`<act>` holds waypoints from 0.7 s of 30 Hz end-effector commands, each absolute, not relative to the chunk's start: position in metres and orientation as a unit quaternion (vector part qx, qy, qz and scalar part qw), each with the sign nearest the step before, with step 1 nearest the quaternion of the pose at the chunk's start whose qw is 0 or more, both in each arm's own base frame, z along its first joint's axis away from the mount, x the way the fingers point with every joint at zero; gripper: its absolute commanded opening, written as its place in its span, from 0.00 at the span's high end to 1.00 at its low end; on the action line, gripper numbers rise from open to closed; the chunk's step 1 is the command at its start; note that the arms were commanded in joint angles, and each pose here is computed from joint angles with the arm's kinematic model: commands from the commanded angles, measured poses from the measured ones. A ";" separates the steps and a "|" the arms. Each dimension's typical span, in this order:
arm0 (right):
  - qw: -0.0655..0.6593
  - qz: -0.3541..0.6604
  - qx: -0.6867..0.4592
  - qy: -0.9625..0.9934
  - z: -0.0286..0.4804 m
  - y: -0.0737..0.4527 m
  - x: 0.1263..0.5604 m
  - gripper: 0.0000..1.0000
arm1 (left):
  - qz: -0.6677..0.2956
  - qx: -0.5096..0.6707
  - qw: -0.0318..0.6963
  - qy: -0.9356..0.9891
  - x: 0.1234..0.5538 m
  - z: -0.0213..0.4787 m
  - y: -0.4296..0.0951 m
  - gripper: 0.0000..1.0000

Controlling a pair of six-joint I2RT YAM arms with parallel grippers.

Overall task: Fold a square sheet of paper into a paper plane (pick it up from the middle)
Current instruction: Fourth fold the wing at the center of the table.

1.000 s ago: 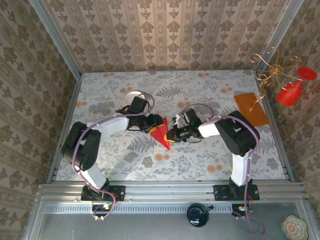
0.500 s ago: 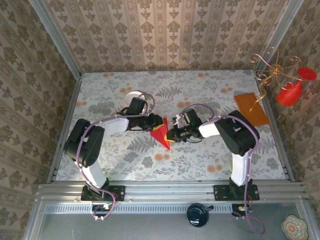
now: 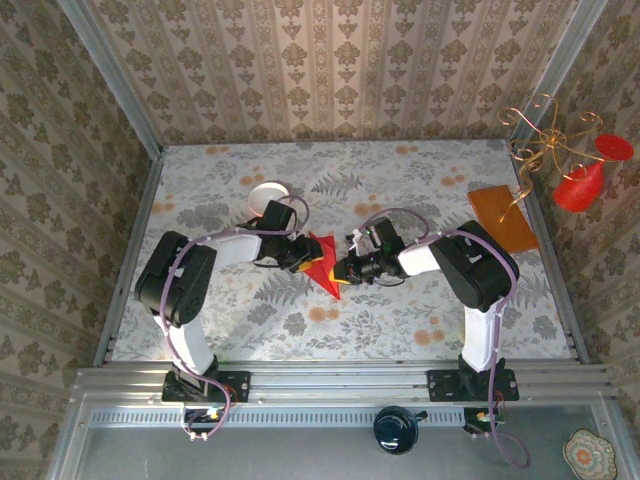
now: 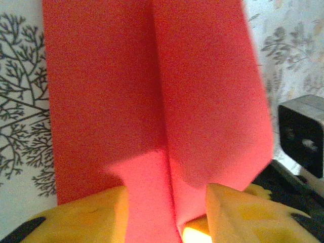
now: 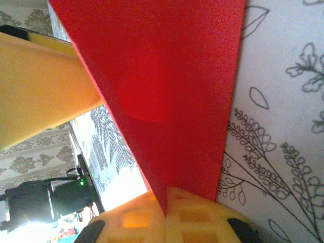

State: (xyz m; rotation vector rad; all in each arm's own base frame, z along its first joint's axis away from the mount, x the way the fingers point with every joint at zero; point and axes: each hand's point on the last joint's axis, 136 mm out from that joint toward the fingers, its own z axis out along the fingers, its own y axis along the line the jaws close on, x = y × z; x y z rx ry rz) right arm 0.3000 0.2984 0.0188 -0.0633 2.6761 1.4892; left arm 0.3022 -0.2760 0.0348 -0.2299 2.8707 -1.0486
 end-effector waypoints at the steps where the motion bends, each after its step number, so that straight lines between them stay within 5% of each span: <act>1: 0.008 0.456 0.016 0.890 -0.009 0.283 0.290 0.97 | -0.312 -0.064 0.032 0.947 0.301 0.028 -0.274 0.50; 12: 0.015 0.456 0.016 0.890 -0.004 0.281 0.290 0.94 | -0.191 -0.060 -0.010 0.980 0.283 -0.001 -0.254 0.45; 21: 0.033 0.454 0.006 0.890 0.009 0.278 0.288 0.79 | -0.125 -0.072 -0.043 0.989 0.268 -0.024 -0.238 0.43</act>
